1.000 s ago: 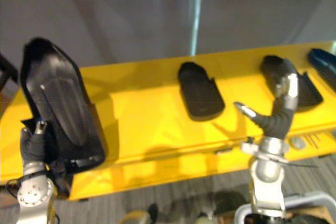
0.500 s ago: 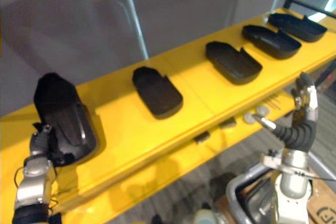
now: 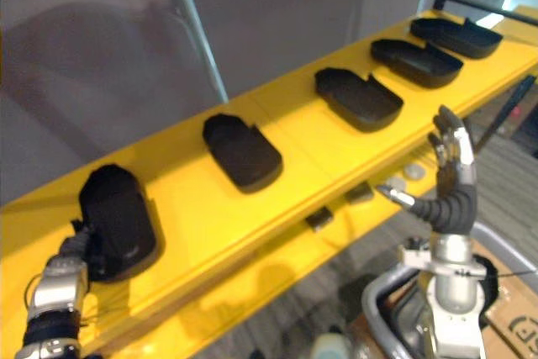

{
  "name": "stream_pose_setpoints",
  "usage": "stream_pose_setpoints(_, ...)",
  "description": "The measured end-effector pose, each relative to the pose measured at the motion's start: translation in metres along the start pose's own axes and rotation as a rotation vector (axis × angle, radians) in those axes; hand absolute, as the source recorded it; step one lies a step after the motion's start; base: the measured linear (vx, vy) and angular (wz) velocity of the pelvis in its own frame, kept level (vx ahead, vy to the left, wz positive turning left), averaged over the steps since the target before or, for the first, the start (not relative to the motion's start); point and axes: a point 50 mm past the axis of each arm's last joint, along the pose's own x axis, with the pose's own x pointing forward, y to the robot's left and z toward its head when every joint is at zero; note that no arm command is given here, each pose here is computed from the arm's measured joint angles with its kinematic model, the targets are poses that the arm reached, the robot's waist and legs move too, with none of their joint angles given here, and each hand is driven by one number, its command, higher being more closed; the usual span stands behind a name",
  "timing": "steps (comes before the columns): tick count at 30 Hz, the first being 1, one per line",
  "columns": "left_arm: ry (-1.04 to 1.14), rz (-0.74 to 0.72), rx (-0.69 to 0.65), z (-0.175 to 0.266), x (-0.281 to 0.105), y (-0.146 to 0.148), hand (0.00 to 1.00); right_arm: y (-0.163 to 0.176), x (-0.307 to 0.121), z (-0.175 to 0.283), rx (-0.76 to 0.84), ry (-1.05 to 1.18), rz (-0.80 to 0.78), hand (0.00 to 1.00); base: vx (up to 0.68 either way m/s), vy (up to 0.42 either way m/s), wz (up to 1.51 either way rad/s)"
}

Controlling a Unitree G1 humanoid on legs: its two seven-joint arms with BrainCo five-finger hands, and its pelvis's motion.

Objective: Walk over and take plastic housings, then place them on the shelf

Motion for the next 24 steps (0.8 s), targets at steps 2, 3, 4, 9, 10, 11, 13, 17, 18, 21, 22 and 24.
stream_pose_setpoints(2,0.009,-0.008,-0.001,-0.001,0.001,-0.001,1.00,0.000,0.001,0.002,-0.004,-0.006,0.009,0.00,0.00,-0.002,0.02)
stream_pose_setpoints(3,0.016,-0.012,0.006,-0.002,0.002,-0.002,1.00,0.001,0.003,0.005,-0.006,-0.017,0.017,0.00,0.00,0.000,0.00)
stream_pose_setpoints(4,0.017,-0.006,0.017,-0.002,0.002,-0.001,1.00,0.001,0.003,0.006,-0.006,-0.024,0.019,0.00,0.00,0.002,-0.10)
stream_pose_setpoints(9,0.013,0.003,0.024,0.000,0.002,-0.001,1.00,0.001,0.006,0.008,-0.001,-0.036,0.031,0.00,0.00,-0.009,-0.11)
stream_pose_setpoints(10,0.009,0.003,0.021,0.002,0.002,-0.001,1.00,0.001,0.006,0.008,-0.001,-0.037,0.037,0.00,0.00,-0.007,-0.14)
stream_pose_setpoints(11,0.008,0.001,0.014,0.003,0.003,-0.001,1.00,0.001,0.006,0.008,-0.002,-0.036,0.040,0.00,0.00,-0.012,-0.13)
stream_pose_setpoints(13,0.003,0.009,0.002,0.008,0.004,-0.003,1.00,0.001,0.006,0.009,-0.004,-0.037,0.044,0.00,0.01,-0.011,-0.10)
stream_pose_setpoints(17,0.004,0.031,-0.011,0.012,0.006,-0.004,1.00,0.001,0.007,0.011,-0.014,-0.044,0.068,0.00,0.01,-0.008,-0.07)
stream_pose_setpoints(18,0.003,0.045,-0.028,0.012,0.006,-0.003,1.00,0.003,0.008,0.015,-0.013,-0.057,0.083,0.00,0.01,-0.005,-0.05)
stream_pose_setpoints(21,0.017,0.061,-0.042,0.009,0.007,-0.003,1.00,0.003,0.009,0.015,-0.014,-0.055,0.101,0.00,-0.01,-0.006,-0.11)
stream_pose_setpoints(22,0.019,0.074,-0.043,0.009,0.007,-0.003,1.00,0.003,0.009,0.015,-0.011,-0.055,0.107,0.00,0.00,-0.009,-0.13)
stream_pose_setpoints(24,0.013,0.087,-0.048,0.012,0.007,-0.002,1.00,0.002,0.009,0.016,-0.004,-0.055,0.110,0.00,0.01,-0.005,-0.09)
